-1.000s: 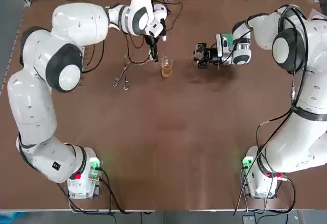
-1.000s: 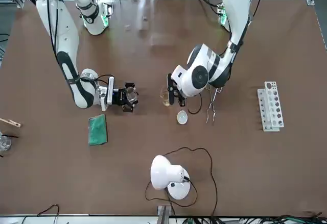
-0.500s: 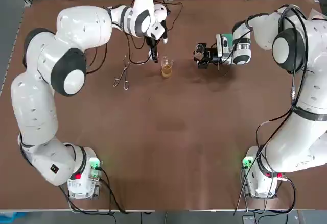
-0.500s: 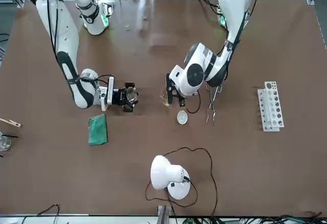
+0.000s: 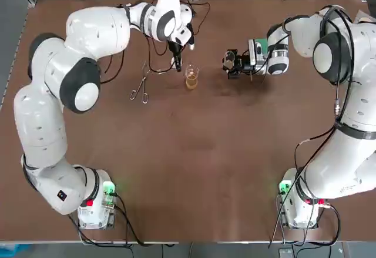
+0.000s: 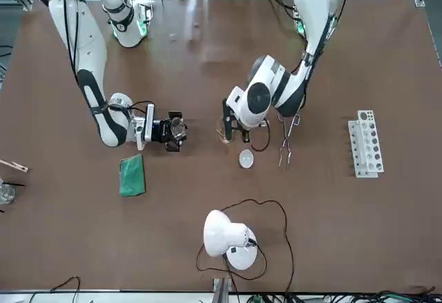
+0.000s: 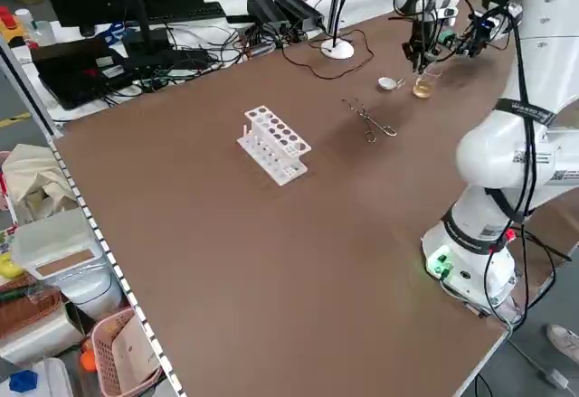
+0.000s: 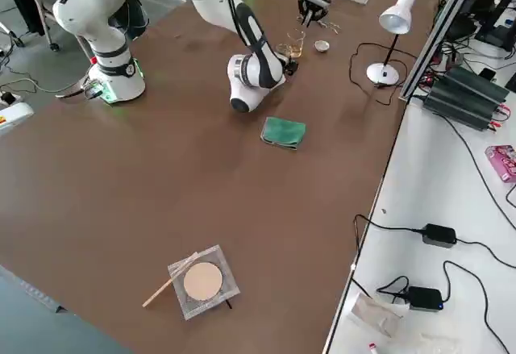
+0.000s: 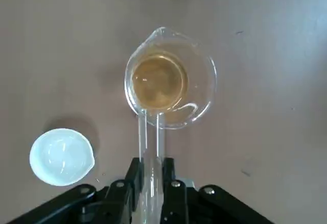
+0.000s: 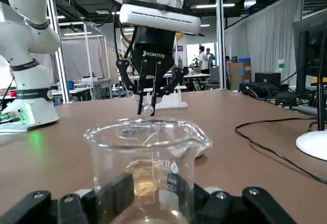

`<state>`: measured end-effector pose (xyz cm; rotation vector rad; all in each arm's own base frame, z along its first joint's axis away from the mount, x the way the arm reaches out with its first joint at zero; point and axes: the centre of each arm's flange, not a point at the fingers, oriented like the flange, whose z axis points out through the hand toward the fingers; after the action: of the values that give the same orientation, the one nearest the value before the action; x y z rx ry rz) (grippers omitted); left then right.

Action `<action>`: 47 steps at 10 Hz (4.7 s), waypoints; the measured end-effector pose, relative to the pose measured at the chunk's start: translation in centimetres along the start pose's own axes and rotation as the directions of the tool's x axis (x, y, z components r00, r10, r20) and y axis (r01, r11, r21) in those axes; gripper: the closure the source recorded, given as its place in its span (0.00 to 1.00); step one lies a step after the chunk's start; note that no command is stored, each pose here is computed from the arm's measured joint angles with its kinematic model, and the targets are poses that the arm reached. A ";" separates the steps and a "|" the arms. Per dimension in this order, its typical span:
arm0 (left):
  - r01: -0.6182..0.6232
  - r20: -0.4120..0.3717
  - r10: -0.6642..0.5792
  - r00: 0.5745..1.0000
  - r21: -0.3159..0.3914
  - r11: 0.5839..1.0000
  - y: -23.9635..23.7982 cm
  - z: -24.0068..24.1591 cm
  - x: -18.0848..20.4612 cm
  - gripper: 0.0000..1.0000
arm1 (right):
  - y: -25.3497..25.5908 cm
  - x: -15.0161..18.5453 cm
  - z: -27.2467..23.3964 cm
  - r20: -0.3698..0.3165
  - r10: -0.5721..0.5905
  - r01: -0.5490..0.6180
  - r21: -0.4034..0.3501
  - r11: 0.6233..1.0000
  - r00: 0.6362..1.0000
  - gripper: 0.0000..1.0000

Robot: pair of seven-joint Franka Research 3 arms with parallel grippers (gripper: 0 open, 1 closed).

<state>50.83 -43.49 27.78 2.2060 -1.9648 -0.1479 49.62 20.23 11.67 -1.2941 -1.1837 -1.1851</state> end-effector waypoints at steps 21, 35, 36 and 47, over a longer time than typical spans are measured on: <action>-0.043 0.184 0.030 0.982 0.068 0.997 1.8 0.1 3.7 0.79 | 0.0 0.0 0.0 0.001 0.000 0.000 0.000 1.000 1.000 0.61; -0.059 0.235 0.037 0.971 0.085 0.995 2.5 0.1 4.6 0.79 | 0.0 -0.1 0.0 0.000 0.002 -0.002 -0.003 1.000 1.000 0.61; -0.059 0.238 0.038 0.971 0.082 0.995 2.5 0.1 4.6 0.79 | 0.0 -0.1 0.0 -0.002 0.003 -0.003 -0.007 1.000 1.000 0.61; 0.176 0.016 -0.176 0.984 -0.025 0.984 -2.2 -5.4 1.6 0.79 | -0.1 -0.2 0.0 -0.002 0.008 -0.008 -0.011 1.000 1.000 0.61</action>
<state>54.24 -44.51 32.65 2.3652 -1.7609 -0.2120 49.53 20.21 11.44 -1.3047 -1.1709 -1.1881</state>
